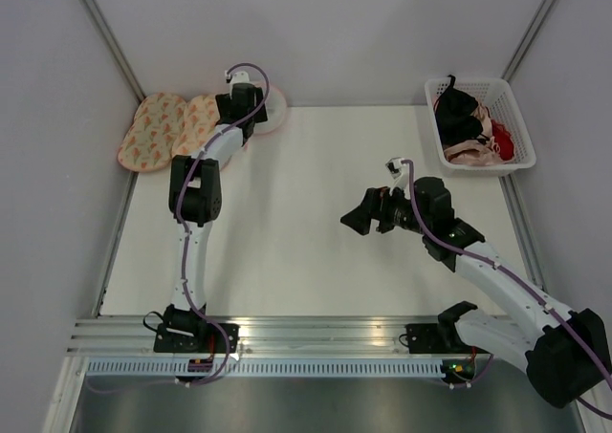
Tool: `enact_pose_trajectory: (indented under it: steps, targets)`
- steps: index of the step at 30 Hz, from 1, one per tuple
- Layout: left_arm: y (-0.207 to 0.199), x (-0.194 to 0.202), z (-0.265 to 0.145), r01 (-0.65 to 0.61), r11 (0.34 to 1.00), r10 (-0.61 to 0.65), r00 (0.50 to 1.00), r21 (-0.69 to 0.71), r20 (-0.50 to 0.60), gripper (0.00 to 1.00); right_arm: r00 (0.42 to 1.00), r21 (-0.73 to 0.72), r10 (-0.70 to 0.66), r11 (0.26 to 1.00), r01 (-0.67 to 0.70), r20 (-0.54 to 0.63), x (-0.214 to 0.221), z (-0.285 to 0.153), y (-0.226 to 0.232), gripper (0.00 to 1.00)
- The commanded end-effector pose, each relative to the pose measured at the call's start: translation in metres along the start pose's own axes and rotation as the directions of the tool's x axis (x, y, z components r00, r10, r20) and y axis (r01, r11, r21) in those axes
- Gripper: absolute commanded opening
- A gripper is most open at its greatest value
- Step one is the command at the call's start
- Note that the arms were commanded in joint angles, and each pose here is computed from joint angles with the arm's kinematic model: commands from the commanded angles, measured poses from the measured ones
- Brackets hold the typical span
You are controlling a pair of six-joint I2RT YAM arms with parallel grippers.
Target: Unzip the laundry bag and remove the bra
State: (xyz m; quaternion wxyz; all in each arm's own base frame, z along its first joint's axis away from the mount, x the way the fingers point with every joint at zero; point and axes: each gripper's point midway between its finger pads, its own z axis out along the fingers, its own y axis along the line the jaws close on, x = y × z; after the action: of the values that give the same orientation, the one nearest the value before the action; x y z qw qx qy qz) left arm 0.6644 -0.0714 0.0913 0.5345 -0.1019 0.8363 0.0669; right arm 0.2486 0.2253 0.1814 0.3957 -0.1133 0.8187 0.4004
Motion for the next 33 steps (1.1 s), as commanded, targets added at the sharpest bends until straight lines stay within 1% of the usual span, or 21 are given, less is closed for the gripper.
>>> enact_pose_trajectory:
  steps: [1,3,4,8,10,13,14,15,16,19,21,22,23,24,25,26,28,29,31,32,33]
  targets:
    - [-0.016,-0.012,0.005,-0.064,0.991,0.064,0.998,0.121,0.006,0.95,0.998,-0.020,-0.012,1.000,0.013,0.057,-0.019,-0.008,0.014,0.98]
    - [-0.033,-0.014,0.000,-0.062,0.972,0.062,0.998,0.227,0.009,0.88,0.998,-0.028,-0.009,1.000,0.011,0.067,-0.021,-0.010,0.017,0.98]
    - [-0.051,-0.013,-0.007,-0.063,0.943,0.065,0.998,0.328,0.003,0.84,0.997,-0.030,-0.008,0.999,0.010,0.072,-0.022,-0.011,0.018,0.98]
    - [-0.083,-0.017,-0.031,0.001,0.858,0.009,1.000,0.514,-0.017,0.56,0.996,-0.044,-0.001,0.999,0.005,0.089,-0.025,-0.014,0.022,0.93]
    - [-0.096,-0.030,-0.050,0.037,0.806,-0.033,0.999,0.591,-0.017,0.48,0.996,-0.052,-0.002,0.999,0.006,0.089,-0.026,-0.014,0.024,0.90]
    - [-0.102,-0.032,-0.065,0.094,0.771,-0.073,0.996,0.630,-0.060,0.27,0.996,-0.052,-0.003,0.999,0.008,0.089,-0.026,-0.016,0.025,0.88]
    - [-0.102,-0.035,-0.074,0.115,0.761,-0.087,0.993,0.638,-0.075,0.15,0.995,-0.052,-0.005,0.999,0.010,0.095,-0.027,-0.017,0.026,0.87]
    - [-0.103,-0.035,-0.080,0.139,0.752,-0.101,0.990,0.644,-0.095,0.08,0.995,-0.050,-0.005,0.999,0.010,0.100,-0.028,-0.018,0.026,0.87]
    - [-0.104,-0.035,-0.086,0.206,0.741,-0.148,0.978,0.639,-0.144,0.02,0.994,-0.034,-0.007,0.999,0.011,0.112,-0.031,-0.018,0.024,0.87]
    - [-0.104,-0.042,-0.120,0.331,0.681,-0.250,0.943,0.653,-0.218,0.02,0.989,-0.003,-0.009,1.000,0.009,0.149,-0.040,-0.021,0.021,0.90]
    - [-0.098,-0.034,-0.149,0.397,0.648,-0.299,0.918,0.650,-0.263,0.02,0.985,0.023,-0.014,1.000,0.010,0.175,-0.048,-0.021,0.018,0.98]
    - [-0.100,-0.045,-0.163,0.447,0.598,-0.369,0.890,0.665,-0.266,0.02,0.984,0.026,-0.015,1.000,0.011,0.179,-0.049,-0.021,0.018,0.98]
    - [-0.094,-0.011,-0.170,0.497,0.594,-0.375,0.867,0.632,-0.329,0.02,0.983,0.023,-0.018,1.000,0.013,0.184,-0.051,-0.020,0.019,0.98]
    - [-0.093,-0.025,-0.193,0.516,0.563,-0.407,0.853,0.646,-0.326,0.02,0.981,0.019,-0.018,1.000,0.014,0.194,-0.054,-0.020,0.020,0.98]
    - [-0.092,-0.019,-0.205,0.578,0.529,-0.448,0.812,0.621,-0.375,0.02,0.981,0.020,-0.017,1.000,0.013,0.196,-0.055,-0.019,0.020,0.98]
    - [-0.087,0.005,-0.215,0.611,0.522,-0.458,0.790,0.596,-0.408,0.02,0.981,0.020,-0.012,1.000,0.008,0.191,-0.055,-0.017,0.019,0.98]
    - [-0.088,0.007,-0.248,0.665,0.475,-0.501,0.743,0.577,-0.444,0.02,0.981,-0.007,-0.009,1.000,0.010,0.195,-0.057,-0.014,0.023,0.98]
    - [-0.084,0.034,-0.258,0.686,0.478,-0.498,0.726,0.549,-0.474,0.02,0.982,-0.016,-0.006,1.000,0.009,0.188,-0.055,-0.011,0.023,0.98]
    - [-0.087,0.037,-0.289,0.723,0.420,-0.518,0.687,0.549,-0.509,0.02,0.984,-0.061,-0.002,0.998,0.013,0.177,-0.053,-0.009,0.030,0.98]
    - [-0.082,0.065,-0.298,0.747,0.420,-0.511,0.663,0.515,-0.547,0.02,0.987,-0.074,0.002,0.997,0.009,0.158,-0.047,-0.005,0.029,0.98]
    - [-0.087,0.064,-0.314,0.751,0.375,-0.502,0.657,0.543,-0.562,0.02,0.987,-0.096,0.002,0.995,0.013,0.160,-0.047,-0.003,0.032,0.97]
